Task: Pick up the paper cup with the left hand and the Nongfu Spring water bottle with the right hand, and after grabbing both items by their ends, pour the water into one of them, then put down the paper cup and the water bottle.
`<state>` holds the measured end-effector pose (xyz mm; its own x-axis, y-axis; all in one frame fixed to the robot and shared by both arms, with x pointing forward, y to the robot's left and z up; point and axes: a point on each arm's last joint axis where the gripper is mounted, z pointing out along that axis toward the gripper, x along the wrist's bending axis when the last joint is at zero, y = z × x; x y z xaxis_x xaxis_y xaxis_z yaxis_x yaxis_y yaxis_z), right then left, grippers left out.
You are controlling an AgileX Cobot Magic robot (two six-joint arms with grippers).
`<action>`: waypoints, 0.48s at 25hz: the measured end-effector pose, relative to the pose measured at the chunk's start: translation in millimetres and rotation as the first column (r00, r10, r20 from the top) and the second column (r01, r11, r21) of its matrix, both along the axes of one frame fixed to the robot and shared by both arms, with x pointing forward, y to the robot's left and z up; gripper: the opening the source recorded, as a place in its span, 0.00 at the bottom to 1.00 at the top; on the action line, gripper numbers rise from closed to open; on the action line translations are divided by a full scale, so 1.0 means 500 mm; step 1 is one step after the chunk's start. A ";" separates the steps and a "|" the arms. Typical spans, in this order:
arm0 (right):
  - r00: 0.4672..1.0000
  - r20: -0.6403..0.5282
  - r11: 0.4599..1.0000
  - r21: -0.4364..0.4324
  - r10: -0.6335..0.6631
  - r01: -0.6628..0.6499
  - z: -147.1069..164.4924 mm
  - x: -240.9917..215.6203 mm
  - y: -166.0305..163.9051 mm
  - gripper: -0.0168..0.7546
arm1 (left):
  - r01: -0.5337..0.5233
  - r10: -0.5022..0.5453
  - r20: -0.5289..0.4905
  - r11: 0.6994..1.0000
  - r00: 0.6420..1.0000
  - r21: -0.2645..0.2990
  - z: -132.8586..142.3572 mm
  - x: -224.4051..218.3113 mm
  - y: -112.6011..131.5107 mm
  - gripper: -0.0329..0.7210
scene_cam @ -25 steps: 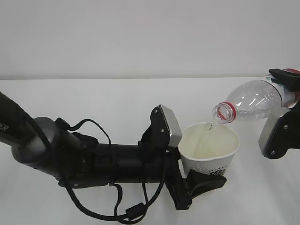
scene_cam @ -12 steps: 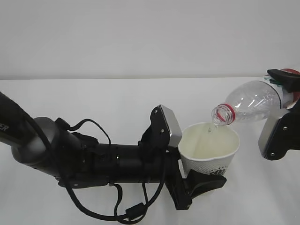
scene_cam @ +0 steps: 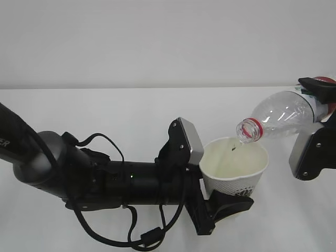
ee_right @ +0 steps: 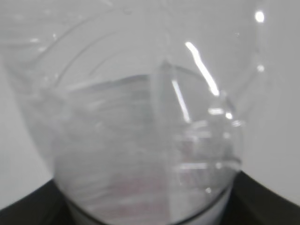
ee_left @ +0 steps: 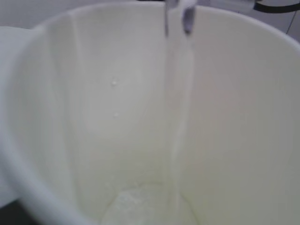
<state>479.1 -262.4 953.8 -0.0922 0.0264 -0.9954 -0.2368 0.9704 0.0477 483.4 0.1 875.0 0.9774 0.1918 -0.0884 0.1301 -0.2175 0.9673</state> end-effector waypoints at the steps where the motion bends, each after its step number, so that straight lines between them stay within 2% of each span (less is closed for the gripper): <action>1: 1.000 0.000 1.000 -0.002 0.001 -0.001 0.000 0.000 0.000 0.63 | 0.000 0.000 0.000 1.000 1.000 0.000 0.000 0.000 0.000 0.76; 12: 1.000 0.005 1.000 -0.012 0.004 -0.004 0.000 0.000 0.000 0.63 | 0.002 -0.002 0.001 1.000 1.000 -0.006 0.001 0.000 0.000 0.76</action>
<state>479.0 -262.2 954.0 -0.0868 0.0137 -0.9961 -0.2406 0.9700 0.0343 483.3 -0.1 875.5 0.9778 0.1896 -0.0889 0.1292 -0.2123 0.9686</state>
